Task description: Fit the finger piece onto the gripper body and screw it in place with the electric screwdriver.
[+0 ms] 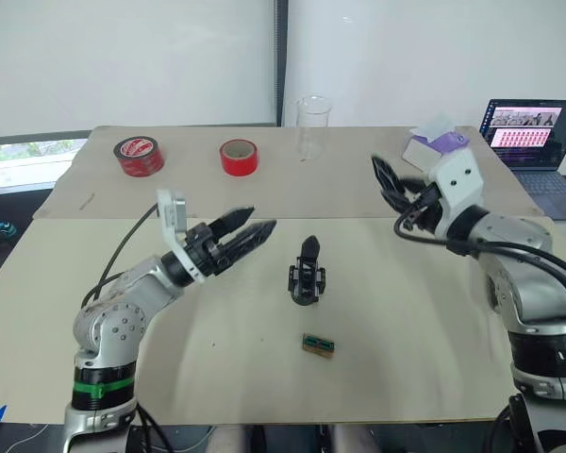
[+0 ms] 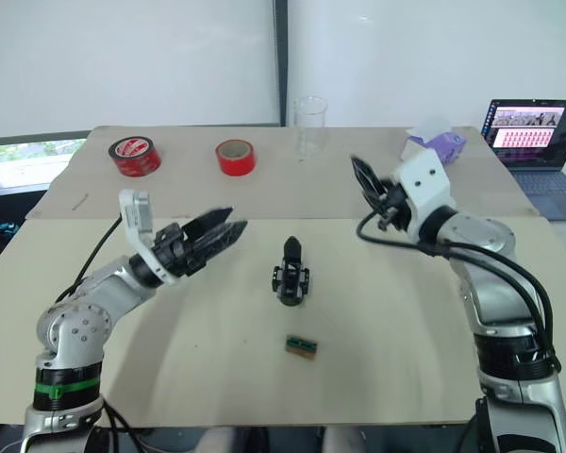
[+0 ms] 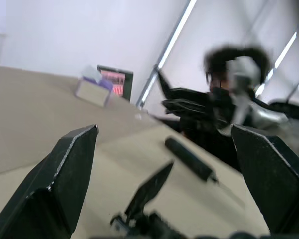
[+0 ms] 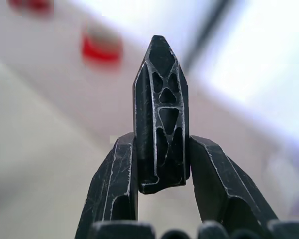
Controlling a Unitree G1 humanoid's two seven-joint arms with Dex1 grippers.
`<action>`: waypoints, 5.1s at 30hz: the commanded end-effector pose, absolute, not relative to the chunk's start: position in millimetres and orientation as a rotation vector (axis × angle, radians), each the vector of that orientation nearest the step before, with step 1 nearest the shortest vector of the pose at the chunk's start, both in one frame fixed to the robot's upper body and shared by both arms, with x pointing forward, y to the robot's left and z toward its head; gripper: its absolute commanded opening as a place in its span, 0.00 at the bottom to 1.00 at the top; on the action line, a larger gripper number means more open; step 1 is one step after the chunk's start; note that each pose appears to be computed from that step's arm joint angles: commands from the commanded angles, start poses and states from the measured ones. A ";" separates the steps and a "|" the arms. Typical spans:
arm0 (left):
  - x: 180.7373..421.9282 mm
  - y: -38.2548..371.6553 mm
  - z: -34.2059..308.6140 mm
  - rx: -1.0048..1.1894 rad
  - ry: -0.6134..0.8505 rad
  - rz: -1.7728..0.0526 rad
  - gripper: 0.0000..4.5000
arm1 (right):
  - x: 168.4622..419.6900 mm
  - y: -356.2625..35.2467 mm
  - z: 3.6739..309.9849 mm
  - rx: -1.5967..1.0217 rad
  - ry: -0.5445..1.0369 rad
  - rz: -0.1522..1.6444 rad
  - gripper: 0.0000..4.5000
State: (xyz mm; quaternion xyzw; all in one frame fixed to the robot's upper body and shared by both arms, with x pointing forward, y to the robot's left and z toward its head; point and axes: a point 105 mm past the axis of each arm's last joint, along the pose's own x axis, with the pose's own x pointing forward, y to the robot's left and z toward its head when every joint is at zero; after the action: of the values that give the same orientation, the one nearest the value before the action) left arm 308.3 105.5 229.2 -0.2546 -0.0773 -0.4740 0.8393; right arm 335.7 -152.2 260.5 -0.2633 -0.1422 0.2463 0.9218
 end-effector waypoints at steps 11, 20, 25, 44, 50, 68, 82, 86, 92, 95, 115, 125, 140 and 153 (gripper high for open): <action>308.9 69.4 258.8 -0.723 -0.215 -1.039 1.00 | 290.5 -75.6 257.5 -0.588 -0.501 0.605 0.24; 307.1 52.6 263.9 -0.745 -0.238 -1.080 0.94 | 291.3 -64.6 254.4 -0.602 -0.501 0.639 0.24; 304.7 46.4 262.2 -0.762 -0.223 -1.089 0.48 | 290.3 -62.2 255.4 -0.610 -0.510 0.645 0.24; 292.6 92.0 247.3 -0.587 -0.098 -1.366 0.01 | 249.4 -102.8 243.6 -0.262 0.011 1.091 1.00; 274.6 82.3 229.9 -0.325 0.039 -1.590 0.01 | 223.3 -102.5 227.9 -0.164 0.296 1.297 1.00; 259.1 49.4 213.7 -0.227 0.126 -1.733 0.01 | 223.9 -55.2 213.4 0.020 0.477 1.376 1.00; 254.9 52.7 199.6 -0.170 0.158 -1.723 0.01 | 217.3 -52.1 209.7 -0.001 0.474 1.391 0.13; 253.8 53.0 199.3 -0.149 0.137 -1.720 0.01 | 215.7 -53.2 207.3 -0.017 0.466 1.396 0.10; 257.1 71.1 214.9 -0.118 0.042 -1.668 0.53 | 222.9 -65.1 202.3 -0.075 0.376 1.361 0.10; 263.2 87.8 213.4 -0.034 -0.036 -1.608 0.84 | 226.1 -71.4 202.8 -0.078 0.317 1.361 0.10; 323.2 71.6 90.6 0.304 0.091 -1.418 1.00 | 256.5 -114.5 198.6 -0.160 -0.064 1.355 0.10; 331.5 31.0 78.0 0.303 0.103 -1.471 1.00 | 252.3 -106.8 202.7 -0.176 -0.096 1.352 0.10; 334.7 22.9 59.4 0.287 0.137 -1.442 0.72 | 260.1 -105.6 193.1 -0.195 -0.144 1.373 0.10; 329.0 28.4 52.7 0.309 0.160 -1.465 0.51 | 282.3 -86.5 168.7 -0.209 -0.202 1.449 0.10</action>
State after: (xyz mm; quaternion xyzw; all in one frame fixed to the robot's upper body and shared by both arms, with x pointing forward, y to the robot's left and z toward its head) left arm 336.0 25.6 70.6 0.1323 0.0371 -0.6598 0.7388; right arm 282.5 -87.7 160.2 -0.0855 -0.0702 0.6560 0.7466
